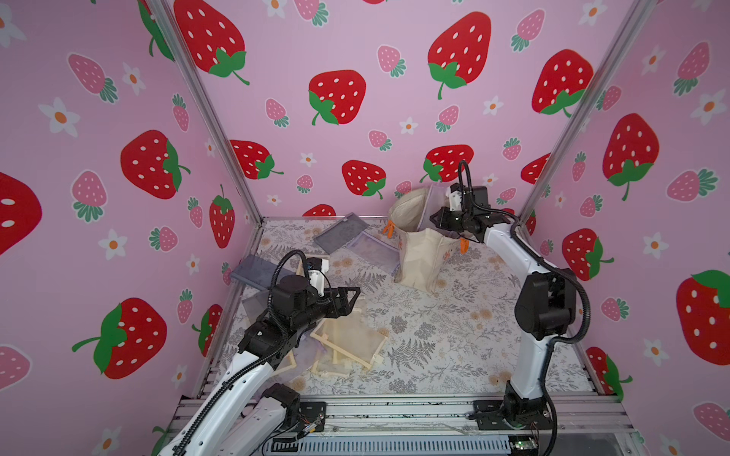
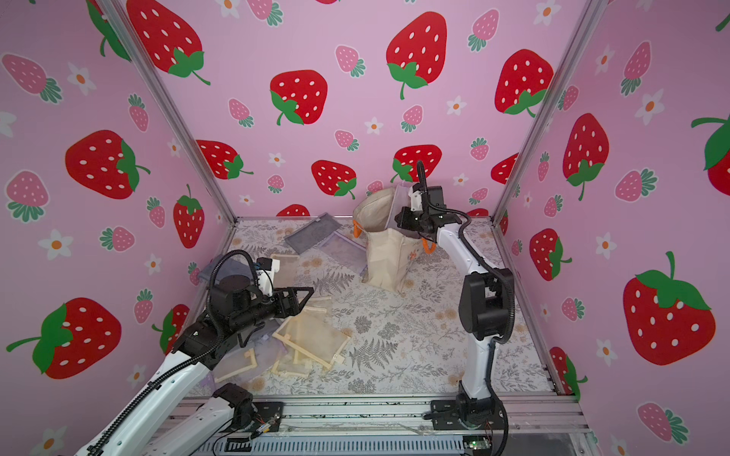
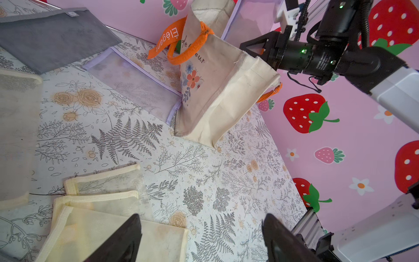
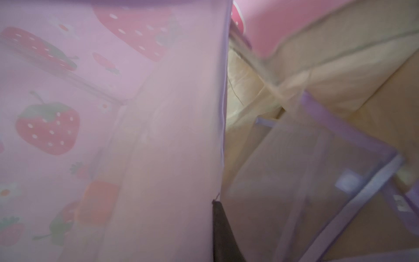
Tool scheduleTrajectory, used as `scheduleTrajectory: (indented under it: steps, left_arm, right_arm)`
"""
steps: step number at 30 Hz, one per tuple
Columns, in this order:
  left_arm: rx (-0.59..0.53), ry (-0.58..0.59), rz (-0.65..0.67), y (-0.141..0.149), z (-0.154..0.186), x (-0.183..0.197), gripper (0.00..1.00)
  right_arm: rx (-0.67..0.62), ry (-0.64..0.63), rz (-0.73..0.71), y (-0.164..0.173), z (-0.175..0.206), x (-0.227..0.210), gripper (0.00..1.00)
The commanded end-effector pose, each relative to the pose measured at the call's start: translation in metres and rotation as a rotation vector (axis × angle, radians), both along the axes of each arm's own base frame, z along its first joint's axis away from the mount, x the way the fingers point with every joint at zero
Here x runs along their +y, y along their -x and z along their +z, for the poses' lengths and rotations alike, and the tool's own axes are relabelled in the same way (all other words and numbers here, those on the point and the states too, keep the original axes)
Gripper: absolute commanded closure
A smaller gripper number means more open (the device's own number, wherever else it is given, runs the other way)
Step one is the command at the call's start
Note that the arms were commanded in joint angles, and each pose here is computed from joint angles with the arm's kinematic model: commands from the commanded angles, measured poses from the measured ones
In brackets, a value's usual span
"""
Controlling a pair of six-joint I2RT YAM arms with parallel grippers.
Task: Put the pencil pouch into the canvas bag
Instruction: Place the pencil pouch in the canvas bag.
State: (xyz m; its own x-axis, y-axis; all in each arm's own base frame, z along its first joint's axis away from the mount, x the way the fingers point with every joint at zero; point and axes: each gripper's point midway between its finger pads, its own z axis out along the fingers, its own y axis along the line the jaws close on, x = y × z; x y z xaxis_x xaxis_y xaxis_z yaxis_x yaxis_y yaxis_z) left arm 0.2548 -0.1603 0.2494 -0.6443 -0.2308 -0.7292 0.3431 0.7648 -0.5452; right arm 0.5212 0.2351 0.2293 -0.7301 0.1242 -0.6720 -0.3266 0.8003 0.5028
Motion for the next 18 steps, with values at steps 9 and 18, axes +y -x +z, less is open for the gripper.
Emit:
scheduleTrajectory:
  steps: [9, 18]
  left_arm:
    - [-0.054, 0.019, -0.003, -0.005, 0.016, -0.002, 0.14]
    - [-0.043, 0.026, -0.004, -0.003, 0.013, -0.002, 0.14]
  right_arm:
    - [-0.056, 0.147, -0.085, 0.017, 0.025, -0.037, 0.46]
    - [-0.200, 0.243, -0.142, 0.030, 0.089, -0.059, 0.37]
